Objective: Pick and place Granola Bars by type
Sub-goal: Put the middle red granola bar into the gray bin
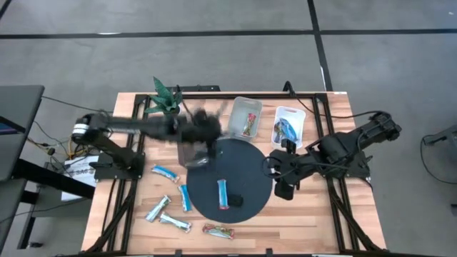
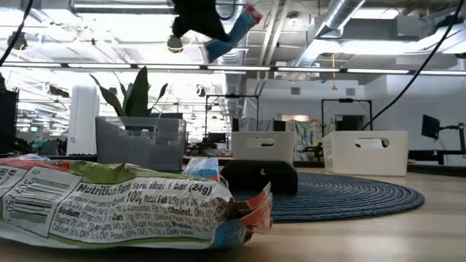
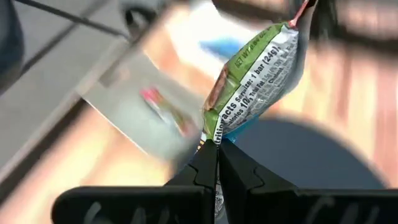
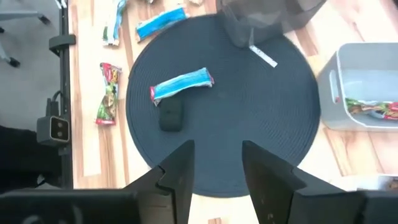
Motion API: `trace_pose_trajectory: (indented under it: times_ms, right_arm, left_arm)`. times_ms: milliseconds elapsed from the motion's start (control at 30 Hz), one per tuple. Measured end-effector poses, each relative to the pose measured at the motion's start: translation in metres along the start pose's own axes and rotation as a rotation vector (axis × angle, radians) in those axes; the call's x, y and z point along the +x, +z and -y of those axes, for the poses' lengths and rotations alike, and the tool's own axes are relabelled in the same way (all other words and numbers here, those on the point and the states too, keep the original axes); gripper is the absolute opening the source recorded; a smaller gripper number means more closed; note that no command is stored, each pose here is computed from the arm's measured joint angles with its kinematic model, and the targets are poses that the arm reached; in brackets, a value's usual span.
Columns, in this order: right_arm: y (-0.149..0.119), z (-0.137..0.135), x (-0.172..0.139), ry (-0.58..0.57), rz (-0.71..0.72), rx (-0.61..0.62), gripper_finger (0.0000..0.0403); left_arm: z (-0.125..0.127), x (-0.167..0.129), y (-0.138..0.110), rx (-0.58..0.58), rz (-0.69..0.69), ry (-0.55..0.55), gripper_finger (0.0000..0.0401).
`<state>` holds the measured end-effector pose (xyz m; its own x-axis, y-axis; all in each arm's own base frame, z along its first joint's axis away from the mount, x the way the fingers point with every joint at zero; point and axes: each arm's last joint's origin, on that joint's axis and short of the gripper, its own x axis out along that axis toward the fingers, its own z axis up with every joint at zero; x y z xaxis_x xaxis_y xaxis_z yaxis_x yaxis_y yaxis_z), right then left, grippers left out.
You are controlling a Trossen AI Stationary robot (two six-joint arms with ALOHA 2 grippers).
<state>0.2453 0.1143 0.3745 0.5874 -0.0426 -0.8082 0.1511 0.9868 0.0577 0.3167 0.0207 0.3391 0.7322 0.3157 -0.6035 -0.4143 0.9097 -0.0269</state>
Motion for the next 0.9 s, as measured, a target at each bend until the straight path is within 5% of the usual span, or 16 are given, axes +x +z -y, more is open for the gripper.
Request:
trace_pose_trajectory:
  times_ms: [133, 367, 600, 900]
  right_arm:
    - [0.001, 0.002, 0.0, -0.013, 0.009, 0.008, 0.0122]
    - [0.006, 0.011, 0.003, -0.033, 0.014, 0.065, 0.0123]
    - [0.014, 0.021, 0.006, -0.053, 0.033, 0.11, 0.0123]
    - [0.02, 0.035, 0.01, -0.081, 0.041, 0.158, 0.0123]
  left_arm:
    - [-0.054, 0.015, 0.023, -0.141, 0.091, -0.044, 0.0]
    - [-0.104, 0.069, 0.026, -0.335, 0.108, -0.117, 0.0]
    - [-0.12, 0.117, 0.003, -0.388, -0.038, -0.146, 0.0]
    - [-0.119, 0.125, 0.002, -0.308, -0.021, -0.142, 0.0017]
